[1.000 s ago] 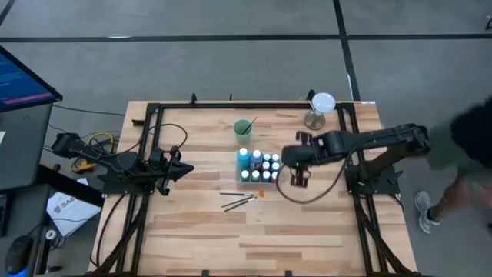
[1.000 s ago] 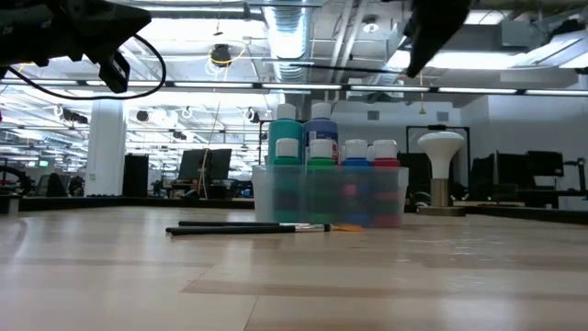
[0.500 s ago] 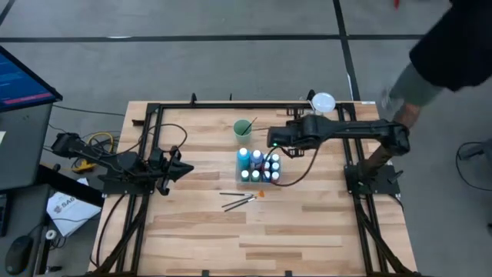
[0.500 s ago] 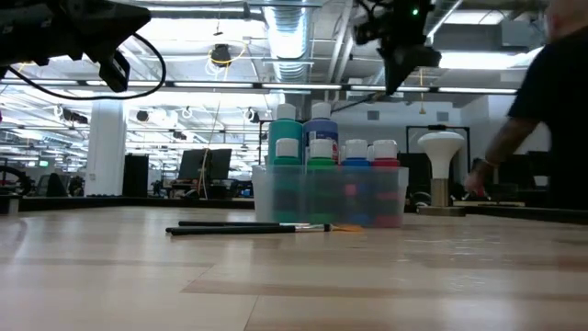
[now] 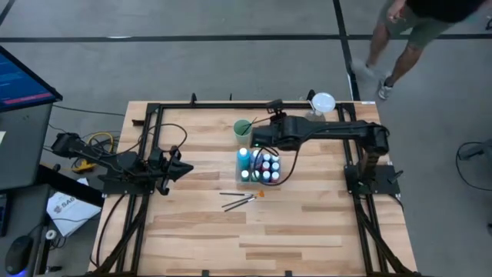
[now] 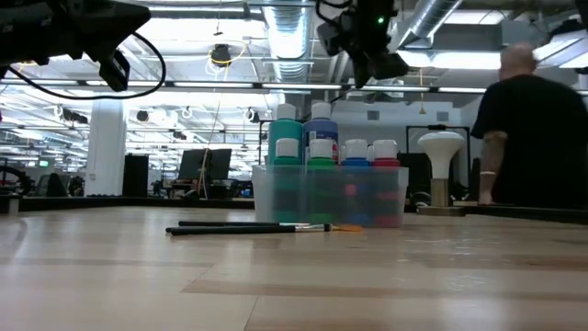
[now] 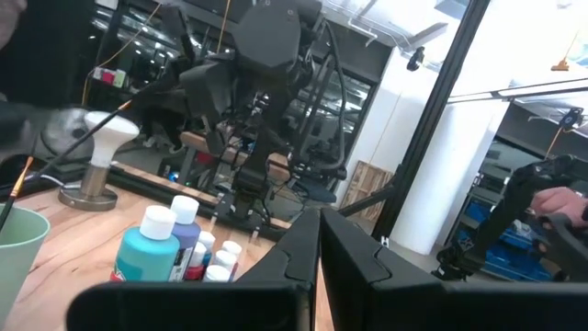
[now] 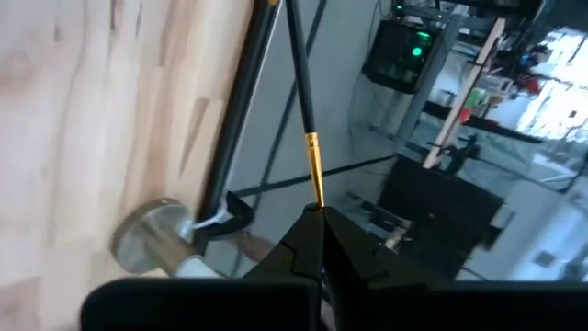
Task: Pick & Place Paint Supplies
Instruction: Put the black brush into the green cup
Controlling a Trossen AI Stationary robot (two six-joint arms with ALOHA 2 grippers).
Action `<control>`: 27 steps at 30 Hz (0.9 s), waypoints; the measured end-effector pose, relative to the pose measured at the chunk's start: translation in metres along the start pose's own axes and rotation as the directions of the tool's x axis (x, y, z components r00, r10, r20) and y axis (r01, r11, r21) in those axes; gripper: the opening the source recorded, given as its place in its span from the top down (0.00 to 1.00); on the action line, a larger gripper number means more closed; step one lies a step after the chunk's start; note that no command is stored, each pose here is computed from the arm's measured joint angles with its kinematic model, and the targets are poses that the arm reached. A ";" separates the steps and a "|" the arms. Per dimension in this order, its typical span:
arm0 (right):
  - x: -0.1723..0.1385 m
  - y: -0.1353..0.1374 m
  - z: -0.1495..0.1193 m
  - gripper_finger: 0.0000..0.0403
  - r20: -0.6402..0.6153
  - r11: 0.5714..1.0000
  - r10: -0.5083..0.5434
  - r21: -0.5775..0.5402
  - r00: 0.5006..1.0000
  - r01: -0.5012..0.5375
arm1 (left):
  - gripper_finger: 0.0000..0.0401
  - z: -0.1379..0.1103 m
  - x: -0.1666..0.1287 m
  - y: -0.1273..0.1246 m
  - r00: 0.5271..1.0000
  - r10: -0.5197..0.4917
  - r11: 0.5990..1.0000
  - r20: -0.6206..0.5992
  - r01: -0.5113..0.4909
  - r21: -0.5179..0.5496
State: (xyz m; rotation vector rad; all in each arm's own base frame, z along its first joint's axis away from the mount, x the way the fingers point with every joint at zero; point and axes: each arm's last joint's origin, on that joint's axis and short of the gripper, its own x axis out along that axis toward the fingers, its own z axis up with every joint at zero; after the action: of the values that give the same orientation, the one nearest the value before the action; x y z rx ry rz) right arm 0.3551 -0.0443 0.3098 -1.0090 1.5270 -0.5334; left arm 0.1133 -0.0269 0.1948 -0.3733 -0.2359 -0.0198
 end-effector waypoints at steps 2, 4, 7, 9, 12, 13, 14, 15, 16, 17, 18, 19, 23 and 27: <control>0.005 0.001 0.005 1.00 -0.019 0.999 -0.013 -0.045 1.000 0.012 | 0.98 0.000 0.000 0.000 1.000 0.000 1.000 0.001 0.000 0.000; 0.009 0.002 0.009 1.00 -0.033 0.996 -0.020 -0.091 0.999 0.016 | 0.98 0.000 0.000 0.000 1.000 0.000 1.000 0.000 0.000 0.000; 0.016 0.005 0.016 1.00 -0.048 0.989 -0.018 -0.146 0.999 0.011 | 0.98 0.000 0.000 0.000 1.000 0.000 1.000 0.000 0.000 0.000; 0.021 0.008 0.020 1.00 -0.053 0.986 -0.018 -0.164 0.998 0.009 | 0.98 0.000 0.000 0.000 1.000 0.000 1.000 0.000 0.000 0.000; 0.022 0.007 0.021 1.00 -0.051 0.986 -0.017 -0.164 0.999 0.008 | 0.98 0.000 0.000 0.000 1.000 0.000 1.000 0.000 0.000 0.000; 0.024 0.007 0.023 1.00 -0.046 0.987 -0.019 -0.161 0.999 0.012 | 0.98 0.000 0.000 0.000 1.000 0.000 1.000 0.000 0.000 0.000; 0.025 0.007 0.025 1.00 -0.042 0.987 -0.021 -0.162 0.999 0.014 | 0.98 0.000 0.000 0.000 1.000 0.000 1.000 0.001 0.000 0.000; 0.027 0.008 0.026 1.00 -0.046 0.986 -0.016 -0.169 0.999 0.008 | 0.98 0.000 0.000 0.000 1.000 0.000 1.000 0.001 0.000 0.000; 0.028 0.009 0.026 1.00 -0.050 0.985 -0.011 -0.173 0.999 0.002 | 0.98 0.000 0.000 0.000 1.000 0.000 1.000 0.000 0.000 0.000; 0.029 0.008 0.025 1.00 -0.051 0.985 -0.010 -0.171 0.999 0.001 | 0.98 0.000 0.000 0.000 1.000 0.000 1.000 0.001 0.000 0.000; 0.030 0.007 0.024 1.00 -0.053 0.986 -0.011 -0.166 0.999 0.002 | 0.98 0.000 0.000 0.000 1.000 0.000 1.000 0.000 0.000 0.000; 0.029 0.006 0.024 1.00 -0.052 0.987 -0.011 -0.164 0.999 0.003 | 0.98 0.000 0.000 0.000 1.000 0.000 1.000 0.000 0.000 0.000; 0.030 0.006 0.025 1.00 -0.047 0.981 -0.014 -0.193 0.999 0.004 | 0.98 0.000 0.000 0.000 1.000 0.000 1.000 0.000 0.000 0.000; 0.030 0.005 0.026 0.99 -0.039 0.975 -0.016 -0.223 0.999 0.007 | 0.98 0.000 0.000 0.000 1.000 0.000 1.000 0.001 0.000 0.000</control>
State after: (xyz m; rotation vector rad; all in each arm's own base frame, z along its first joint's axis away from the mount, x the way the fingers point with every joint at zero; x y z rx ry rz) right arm 0.3796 -0.0609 0.2830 -1.1852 1.6444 -0.3980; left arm 0.1133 -0.0268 0.1948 -0.3731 -0.2365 -0.0195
